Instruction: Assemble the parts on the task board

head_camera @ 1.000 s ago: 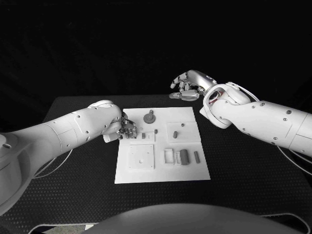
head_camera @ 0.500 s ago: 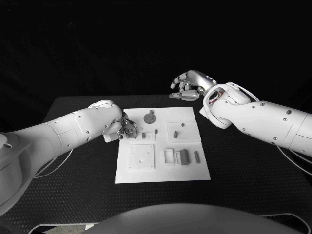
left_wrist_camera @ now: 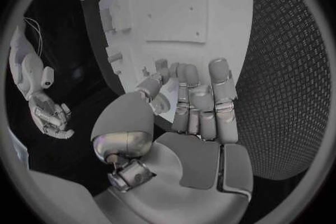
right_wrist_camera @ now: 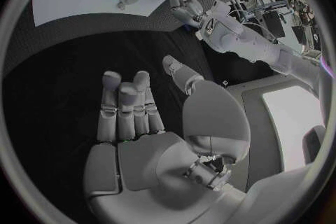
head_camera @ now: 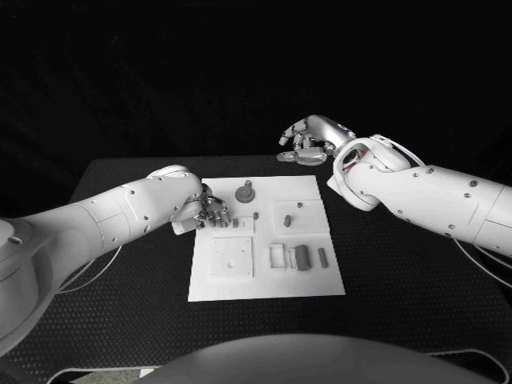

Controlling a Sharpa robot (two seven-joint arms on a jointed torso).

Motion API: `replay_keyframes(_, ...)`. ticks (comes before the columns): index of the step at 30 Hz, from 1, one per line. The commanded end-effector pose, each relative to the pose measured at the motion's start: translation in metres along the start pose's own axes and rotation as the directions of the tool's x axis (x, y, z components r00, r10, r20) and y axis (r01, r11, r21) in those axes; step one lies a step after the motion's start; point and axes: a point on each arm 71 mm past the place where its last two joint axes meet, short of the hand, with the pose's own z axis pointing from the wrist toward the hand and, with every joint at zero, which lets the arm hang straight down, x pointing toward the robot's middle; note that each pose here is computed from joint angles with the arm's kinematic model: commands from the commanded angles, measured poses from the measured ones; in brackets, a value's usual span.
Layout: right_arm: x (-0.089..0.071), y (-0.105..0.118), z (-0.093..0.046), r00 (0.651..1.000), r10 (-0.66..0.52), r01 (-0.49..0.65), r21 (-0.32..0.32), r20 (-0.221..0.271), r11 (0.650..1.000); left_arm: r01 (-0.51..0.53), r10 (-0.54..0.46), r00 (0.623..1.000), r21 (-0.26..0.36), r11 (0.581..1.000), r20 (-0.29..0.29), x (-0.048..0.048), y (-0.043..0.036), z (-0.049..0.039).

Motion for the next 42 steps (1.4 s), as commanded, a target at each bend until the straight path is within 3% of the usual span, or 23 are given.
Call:
replay_keyframes(1,0.0004,0.0004,0.0003,1.0,-0.001,0.001,-0.005,-0.009,1.0,0.003,-0.003,1.0,0.017,1.0,-0.003,0.0013,-0.0034,-0.0002)
replay_keyframes(12,0.0001,-0.0003,0.0001,1.0,-0.002,0.001,-0.003,-0.009,1.0,-0.003,0.003,1.0,0.003,1.0,0.002,-0.0005,0.001,-0.0001)
replay_keyframes(24,0.0002,-0.0003,0.0002,1.0,-0.001,0.001,-0.004,-0.009,1.0,-0.071,0.071,0.995,-0.01,0.997,0.063,-0.0048,0.0017,-0.0002)
replay_keyframes(42,0.0,-0.0007,0.0,1.0,-0.002,0.002,-0.003,-0.01,1.0,-0.092,0.092,0.996,-0.023,0.995,0.006,-0.0008,0.0032,-0.0002)
